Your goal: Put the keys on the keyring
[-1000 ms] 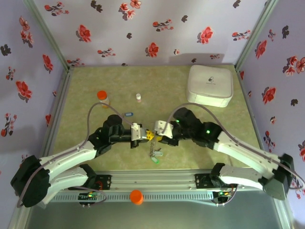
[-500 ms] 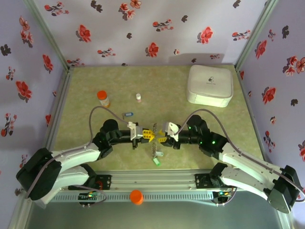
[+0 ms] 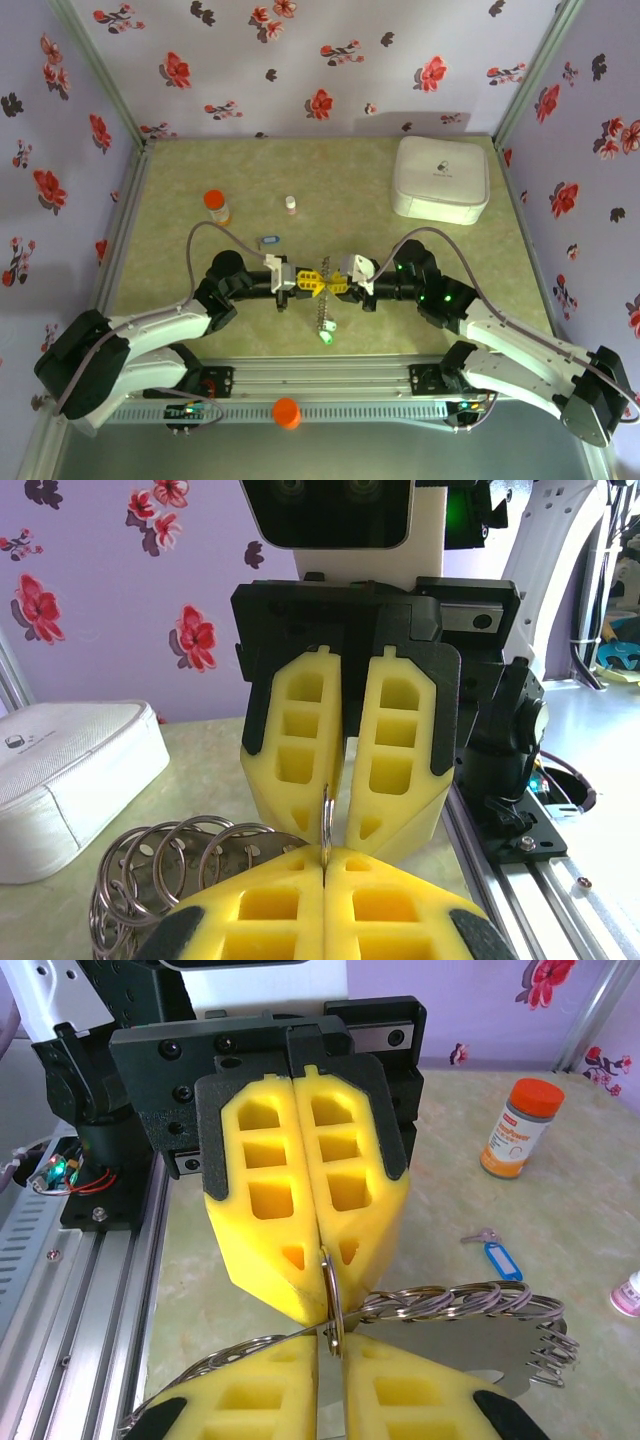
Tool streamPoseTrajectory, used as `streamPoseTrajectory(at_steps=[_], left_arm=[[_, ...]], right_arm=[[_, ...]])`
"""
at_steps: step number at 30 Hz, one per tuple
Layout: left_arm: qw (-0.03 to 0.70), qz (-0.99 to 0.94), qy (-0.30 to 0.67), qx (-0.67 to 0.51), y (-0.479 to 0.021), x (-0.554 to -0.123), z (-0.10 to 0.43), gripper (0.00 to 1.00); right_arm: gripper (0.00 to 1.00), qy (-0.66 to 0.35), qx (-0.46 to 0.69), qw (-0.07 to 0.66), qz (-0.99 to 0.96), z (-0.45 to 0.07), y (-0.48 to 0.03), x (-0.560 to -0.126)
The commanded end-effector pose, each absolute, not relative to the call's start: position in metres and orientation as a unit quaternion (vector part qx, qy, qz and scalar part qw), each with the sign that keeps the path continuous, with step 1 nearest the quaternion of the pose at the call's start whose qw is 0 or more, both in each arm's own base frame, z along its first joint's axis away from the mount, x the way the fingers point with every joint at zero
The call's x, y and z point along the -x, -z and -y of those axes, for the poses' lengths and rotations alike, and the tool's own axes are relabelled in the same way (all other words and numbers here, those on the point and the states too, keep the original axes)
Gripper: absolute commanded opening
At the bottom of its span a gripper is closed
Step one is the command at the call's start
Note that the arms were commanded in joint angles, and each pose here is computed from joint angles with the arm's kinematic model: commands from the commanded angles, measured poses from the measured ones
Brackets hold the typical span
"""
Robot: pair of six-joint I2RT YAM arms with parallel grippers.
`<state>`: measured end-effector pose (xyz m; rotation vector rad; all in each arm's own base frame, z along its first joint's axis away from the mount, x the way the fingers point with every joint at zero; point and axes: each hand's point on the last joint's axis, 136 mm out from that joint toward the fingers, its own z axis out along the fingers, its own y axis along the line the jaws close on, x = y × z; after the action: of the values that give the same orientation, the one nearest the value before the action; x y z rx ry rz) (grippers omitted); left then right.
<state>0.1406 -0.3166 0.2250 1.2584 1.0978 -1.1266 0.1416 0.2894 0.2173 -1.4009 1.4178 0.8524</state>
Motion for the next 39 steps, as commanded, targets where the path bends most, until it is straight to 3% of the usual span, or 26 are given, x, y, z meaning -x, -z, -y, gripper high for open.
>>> streamPoseTrajectory(at_steps=[1,11,24,29,37,39], left_arm=[[0.549,-0.437,0.478,-0.528,-0.236,-0.138,0.315,0.0],[0.551,-0.439,0.475,-0.528,-0.235,-0.139,0.313,0.0],[0.549,-0.442,0.474,-0.528,-0.233,-0.141,0.314,0.0],[0.548,-0.441,0.476,-0.528,-0.234,-0.141,0.314,0.0],[0.551,-0.445,0.473,-0.524,-0.234,-0.142,0.313,0.0],[0.554,-0.455,0.463,-0.521,-0.231,-0.145,0.312,0.12]], right_arm=[[0.15,-0.361,0.567,0.484,-0.561,-0.293,-0.236,-0.141],[0.21,-0.325,0.567,0.489,-0.578,-0.282,-0.23,-0.146],[0.19,-0.363,0.56,0.498,-0.554,-0.29,-0.243,-0.138],[0.15,-0.367,0.562,0.496,-0.551,-0.294,-0.244,-0.138],[0.0,-0.35,0.571,0.494,-0.554,-0.296,-0.241,-0.141],[0.0,-0.341,0.575,0.494,-0.556,-0.295,-0.243,-0.141]])
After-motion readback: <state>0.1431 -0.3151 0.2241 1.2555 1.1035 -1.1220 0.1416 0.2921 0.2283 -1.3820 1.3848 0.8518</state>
